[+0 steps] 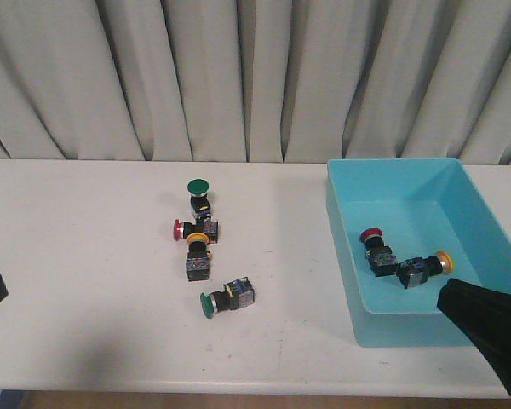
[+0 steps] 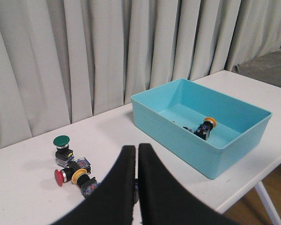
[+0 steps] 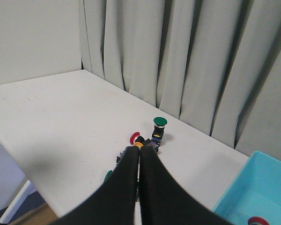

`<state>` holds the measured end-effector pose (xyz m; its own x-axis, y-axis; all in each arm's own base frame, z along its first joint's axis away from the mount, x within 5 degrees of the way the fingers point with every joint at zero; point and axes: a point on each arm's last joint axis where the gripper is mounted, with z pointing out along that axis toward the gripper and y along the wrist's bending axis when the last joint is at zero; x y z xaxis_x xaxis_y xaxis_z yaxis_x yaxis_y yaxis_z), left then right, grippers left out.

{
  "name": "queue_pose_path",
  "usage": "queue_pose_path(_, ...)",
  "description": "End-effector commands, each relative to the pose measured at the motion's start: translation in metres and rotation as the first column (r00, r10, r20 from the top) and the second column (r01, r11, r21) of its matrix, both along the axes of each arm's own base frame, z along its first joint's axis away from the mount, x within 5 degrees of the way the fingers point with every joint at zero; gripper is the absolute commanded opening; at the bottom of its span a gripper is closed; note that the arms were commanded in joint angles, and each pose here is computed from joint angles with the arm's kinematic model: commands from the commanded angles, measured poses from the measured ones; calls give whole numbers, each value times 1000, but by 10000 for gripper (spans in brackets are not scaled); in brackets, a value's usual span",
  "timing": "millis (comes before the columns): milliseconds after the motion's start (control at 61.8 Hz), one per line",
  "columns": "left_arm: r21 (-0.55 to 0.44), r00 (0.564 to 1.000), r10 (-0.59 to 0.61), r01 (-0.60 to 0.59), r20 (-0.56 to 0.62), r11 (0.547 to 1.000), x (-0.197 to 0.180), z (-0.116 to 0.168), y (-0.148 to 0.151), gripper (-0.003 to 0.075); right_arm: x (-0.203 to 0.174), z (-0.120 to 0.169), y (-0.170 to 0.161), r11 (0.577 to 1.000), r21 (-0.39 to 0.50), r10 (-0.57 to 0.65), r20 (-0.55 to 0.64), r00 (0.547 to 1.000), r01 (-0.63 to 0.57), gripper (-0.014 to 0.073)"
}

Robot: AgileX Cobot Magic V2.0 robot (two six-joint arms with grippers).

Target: Pick red and yellow buttons and place in box

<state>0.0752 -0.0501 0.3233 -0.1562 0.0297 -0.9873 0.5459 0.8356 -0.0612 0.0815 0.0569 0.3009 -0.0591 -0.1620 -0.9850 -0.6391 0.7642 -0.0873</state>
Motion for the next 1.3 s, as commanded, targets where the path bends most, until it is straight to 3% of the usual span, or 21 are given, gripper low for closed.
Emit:
queue_pose_path(0, -68, 998, 12, -7, 69, 998, 1, 14, 0, -7, 1, 11, 0, 999, 44, -10, 26, 1000, 9, -6)
queue_pose_path(243, -8, 997, 23, -23, 67, 1000, 5, -2, 0, -7, 1, 11, 0, 999, 44, -10, 26, 1000, 9, -6)
queue_pose_path(502, -142, 965, 211, -190, 158, 972, 4, -83, 18, -7, 1, 11, 0, 999, 44, -10, 26, 1000, 9, -6)
queue_pose_path(615, -145, 946, 282, -260, 162, 955, 0, -104, 27, -7, 1, 11, 0, 999, 44, -10, 26, 1000, 9, -6)
queue_pose_path(793, -137, 893, 421, -402, 162, 905, -7, -122, 40, -7, 1, 11, 0, 999, 44, -10, 26, 1000, 9, -6)
queue_pose_path(1117, -124, 762, 616, -604, 201, 788, -20, -125, 55, -7, 1, 10, 0, 999, 44, -10, 26, 1000, 9, -6)
queue_pose_path(1279, -122, 718, 669, -659, 191, 742, -20, -126, 59, -7, 1, 11, 0, 999, 44, -12, 27, 1000, 10, -6)
